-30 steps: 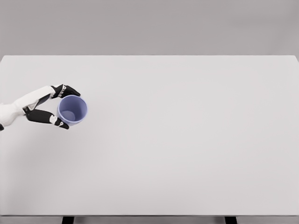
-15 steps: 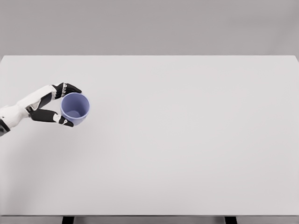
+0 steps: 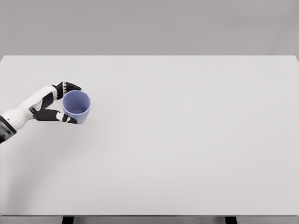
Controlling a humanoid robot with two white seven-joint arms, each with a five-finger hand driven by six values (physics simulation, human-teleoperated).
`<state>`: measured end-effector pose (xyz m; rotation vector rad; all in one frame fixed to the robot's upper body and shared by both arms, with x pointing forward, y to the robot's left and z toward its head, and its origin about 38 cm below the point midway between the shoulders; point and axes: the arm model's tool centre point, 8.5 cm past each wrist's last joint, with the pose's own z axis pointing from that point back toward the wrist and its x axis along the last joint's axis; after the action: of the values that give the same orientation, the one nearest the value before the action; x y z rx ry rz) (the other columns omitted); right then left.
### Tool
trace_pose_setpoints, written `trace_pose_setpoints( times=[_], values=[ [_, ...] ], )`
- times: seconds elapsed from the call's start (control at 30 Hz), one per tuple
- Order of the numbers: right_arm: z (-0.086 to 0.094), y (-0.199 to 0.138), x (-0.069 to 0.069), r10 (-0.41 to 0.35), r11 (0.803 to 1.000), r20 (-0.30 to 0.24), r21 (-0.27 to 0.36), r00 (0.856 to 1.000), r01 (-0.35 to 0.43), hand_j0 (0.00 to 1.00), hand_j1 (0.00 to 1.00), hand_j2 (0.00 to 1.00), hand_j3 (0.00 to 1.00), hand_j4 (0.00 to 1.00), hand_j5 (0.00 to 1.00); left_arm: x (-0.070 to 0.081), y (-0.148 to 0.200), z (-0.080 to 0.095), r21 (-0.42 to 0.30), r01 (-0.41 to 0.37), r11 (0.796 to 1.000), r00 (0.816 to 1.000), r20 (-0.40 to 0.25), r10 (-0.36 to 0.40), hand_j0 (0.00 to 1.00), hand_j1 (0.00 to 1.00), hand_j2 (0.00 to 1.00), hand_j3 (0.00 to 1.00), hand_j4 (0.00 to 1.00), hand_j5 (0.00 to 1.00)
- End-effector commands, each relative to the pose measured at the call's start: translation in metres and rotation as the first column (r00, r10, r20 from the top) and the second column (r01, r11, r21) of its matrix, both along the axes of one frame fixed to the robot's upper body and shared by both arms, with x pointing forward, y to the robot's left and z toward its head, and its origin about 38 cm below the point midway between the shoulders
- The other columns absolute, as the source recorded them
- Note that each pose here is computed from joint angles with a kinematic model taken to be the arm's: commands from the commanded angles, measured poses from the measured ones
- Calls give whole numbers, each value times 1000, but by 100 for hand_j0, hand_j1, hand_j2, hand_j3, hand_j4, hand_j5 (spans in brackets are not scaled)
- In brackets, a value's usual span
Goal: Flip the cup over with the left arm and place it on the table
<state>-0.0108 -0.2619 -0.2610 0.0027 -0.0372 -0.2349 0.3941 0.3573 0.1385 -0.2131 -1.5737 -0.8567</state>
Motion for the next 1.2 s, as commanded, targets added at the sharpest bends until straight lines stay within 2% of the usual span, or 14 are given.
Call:
trace_pose_setpoints(
  times=[0.0,0.4,0.77,0.83,1.07,1.17],
  values=[
    [0,0,0,0,1000,-1,0,1000,0,100,100,100,100,100,100,1,-1,-5,-26,-11,1000,1000,-7,11,59,59,59,59,59,59],
    [0,0,0,1,1000,1,0,1000,-1,100,100,100,100,100,100,0,0,-18,-60,-41,997,999,-36,39,60,60,60,60,60,60],
    [0,0,0,1,1000,-1,0,1000,-1,100,100,100,100,100,100,1,-2,-20,-67,-42,997,998,-41,39,62,62,62,62,62,62],
    [0,0,0,0,1000,1,0,1000,0,100,100,100,100,100,100,0,-2,-20,-67,-41,997,998,-41,39,64,64,64,64,64,64],
    [0,0,0,0,1000,1,0,1000,0,100,100,100,100,100,100,0,-2,-20,-61,-40,997,998,-40,38,83,83,83,83,83,83],
    [0,0,0,1,1000,-1,0,1000,-1,100,100,100,100,100,100,0,-2,-20,-59,-40,997,999,-40,38,86,86,86,86,86,86]
  ],
)
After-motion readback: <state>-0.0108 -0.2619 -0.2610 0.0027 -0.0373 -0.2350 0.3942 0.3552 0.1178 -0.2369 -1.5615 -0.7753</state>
